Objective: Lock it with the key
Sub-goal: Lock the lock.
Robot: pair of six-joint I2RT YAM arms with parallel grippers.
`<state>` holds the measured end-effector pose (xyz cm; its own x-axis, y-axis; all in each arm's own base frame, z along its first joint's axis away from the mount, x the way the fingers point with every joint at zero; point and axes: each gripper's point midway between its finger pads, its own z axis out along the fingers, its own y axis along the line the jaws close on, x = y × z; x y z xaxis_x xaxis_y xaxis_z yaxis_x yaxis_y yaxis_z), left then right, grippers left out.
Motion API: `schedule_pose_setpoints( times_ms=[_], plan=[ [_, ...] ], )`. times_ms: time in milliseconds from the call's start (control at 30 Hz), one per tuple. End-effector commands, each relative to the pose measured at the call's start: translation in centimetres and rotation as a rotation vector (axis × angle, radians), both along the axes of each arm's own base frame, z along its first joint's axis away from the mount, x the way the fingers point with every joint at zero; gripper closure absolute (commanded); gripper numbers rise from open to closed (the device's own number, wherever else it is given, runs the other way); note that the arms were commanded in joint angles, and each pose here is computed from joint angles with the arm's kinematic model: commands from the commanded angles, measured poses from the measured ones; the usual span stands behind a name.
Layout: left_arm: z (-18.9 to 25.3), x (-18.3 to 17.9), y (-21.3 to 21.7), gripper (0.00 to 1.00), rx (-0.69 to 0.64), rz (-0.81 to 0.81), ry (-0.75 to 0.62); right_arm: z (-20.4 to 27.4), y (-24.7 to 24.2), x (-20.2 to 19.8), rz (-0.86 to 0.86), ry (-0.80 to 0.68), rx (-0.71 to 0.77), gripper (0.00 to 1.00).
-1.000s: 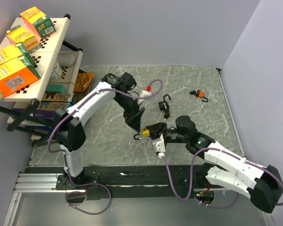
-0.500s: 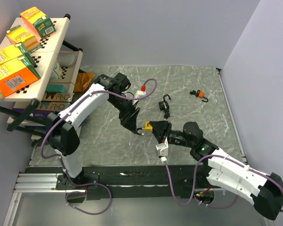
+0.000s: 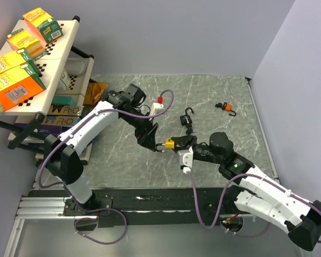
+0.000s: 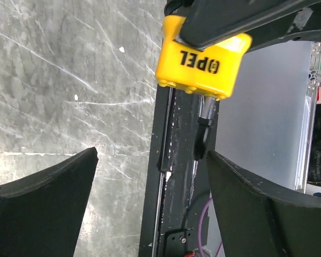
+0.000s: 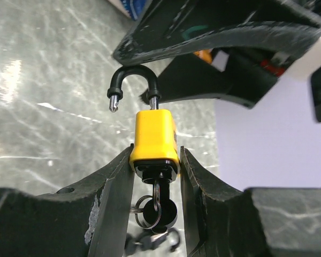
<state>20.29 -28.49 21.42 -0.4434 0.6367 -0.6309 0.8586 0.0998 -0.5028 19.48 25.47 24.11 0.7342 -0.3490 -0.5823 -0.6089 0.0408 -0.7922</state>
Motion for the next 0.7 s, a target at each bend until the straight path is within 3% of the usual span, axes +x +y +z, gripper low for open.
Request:
schedule_pose_setpoints(
  times_ms=[0, 133, 300, 400, 667],
  plan=[
    [1.3, 0.9, -0.9, 0.12, -0.062, 0.012, -0.078, 4.7, 0.5, -0.4, 0.01, 0.003, 0.104, 1.0],
    [2.4, 3.0, -1.4, 0.16, -0.109, 0.112, -0.209, 4.3, 0.7, -1.2, 0.003, 0.185, 0.122, 1.0],
    [3.1, 3.8, -1.0, 0.38, -0.152, 0.155, -0.343, 4.9, 1.1, -1.6, -0.015, 0.355, 0.158, 1.0],
    [3.5, 4.1, -0.9, 0.44, -0.176, 0.172, -0.389, 5.1, 1.4, -2.2, -0.004, 0.434, 0.171, 1.0],
    [4.2, 0.5, -0.6, 0.44, -0.295, -0.014, -0.432, 5.0, 1.3, -2.3, -0.024, 0.604, 0.222, 1.0]
  ],
)
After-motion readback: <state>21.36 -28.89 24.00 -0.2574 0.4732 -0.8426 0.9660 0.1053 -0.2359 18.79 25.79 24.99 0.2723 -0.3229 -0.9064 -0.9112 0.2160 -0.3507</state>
